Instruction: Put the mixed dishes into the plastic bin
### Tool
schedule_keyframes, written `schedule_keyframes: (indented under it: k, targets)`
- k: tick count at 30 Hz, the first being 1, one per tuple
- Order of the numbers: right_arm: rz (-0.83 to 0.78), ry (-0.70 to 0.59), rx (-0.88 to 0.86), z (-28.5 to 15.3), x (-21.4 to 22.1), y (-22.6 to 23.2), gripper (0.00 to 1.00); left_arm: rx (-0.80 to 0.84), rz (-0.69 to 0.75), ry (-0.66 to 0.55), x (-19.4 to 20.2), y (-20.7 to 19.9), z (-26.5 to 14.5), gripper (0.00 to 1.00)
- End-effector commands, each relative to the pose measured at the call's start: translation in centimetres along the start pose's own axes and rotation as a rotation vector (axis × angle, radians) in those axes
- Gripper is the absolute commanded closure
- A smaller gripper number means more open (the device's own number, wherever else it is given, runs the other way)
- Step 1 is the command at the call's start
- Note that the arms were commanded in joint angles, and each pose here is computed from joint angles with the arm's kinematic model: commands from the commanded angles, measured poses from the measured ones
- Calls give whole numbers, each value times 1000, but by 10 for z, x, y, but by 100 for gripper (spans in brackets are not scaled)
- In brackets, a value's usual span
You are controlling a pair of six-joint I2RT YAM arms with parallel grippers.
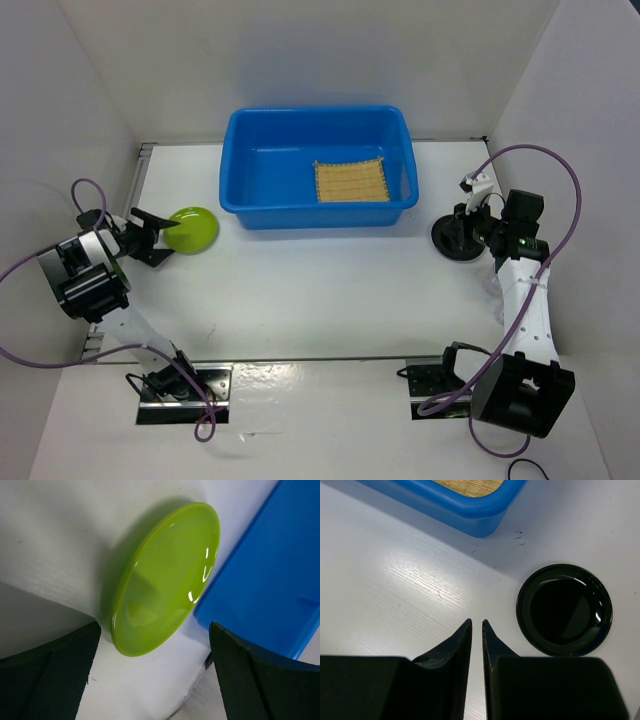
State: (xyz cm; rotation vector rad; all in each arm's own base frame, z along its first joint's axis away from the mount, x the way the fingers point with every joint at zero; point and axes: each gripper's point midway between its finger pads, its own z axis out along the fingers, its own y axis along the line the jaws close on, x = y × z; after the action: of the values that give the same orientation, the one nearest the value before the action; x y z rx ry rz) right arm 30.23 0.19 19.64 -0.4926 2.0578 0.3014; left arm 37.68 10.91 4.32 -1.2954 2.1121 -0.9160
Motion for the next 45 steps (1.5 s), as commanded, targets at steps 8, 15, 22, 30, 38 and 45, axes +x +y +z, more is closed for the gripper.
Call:
schedule_keyframes:
  k: [8, 15, 22, 30, 38, 45]
  targets:
    - [-14, -11, -8, 2, -1, -2, 81, -65, -69, 113, 16, 49, 37, 16]
    - [-23, -11, -7, 2, -1, -2, 81, -96, -95, 196, 26, 67, 54, 75]
    - [-23, -11, -7, 2, -1, -2, 81, -147, -59, 195, 26, 64, 51, 100]
    - [-18, -9, -19, 4, 0, -1, 81, -97, 139, -170, -14, -41, -44, 100]
    - [-8, 11, -29, 7, 6, -2, 81, 239, 326, -344, 19, -216, -144, 100]
    - [-5, 9, -18, 7, 5, -4, 81, 415, 558, -105, 135, -336, -93, 100]
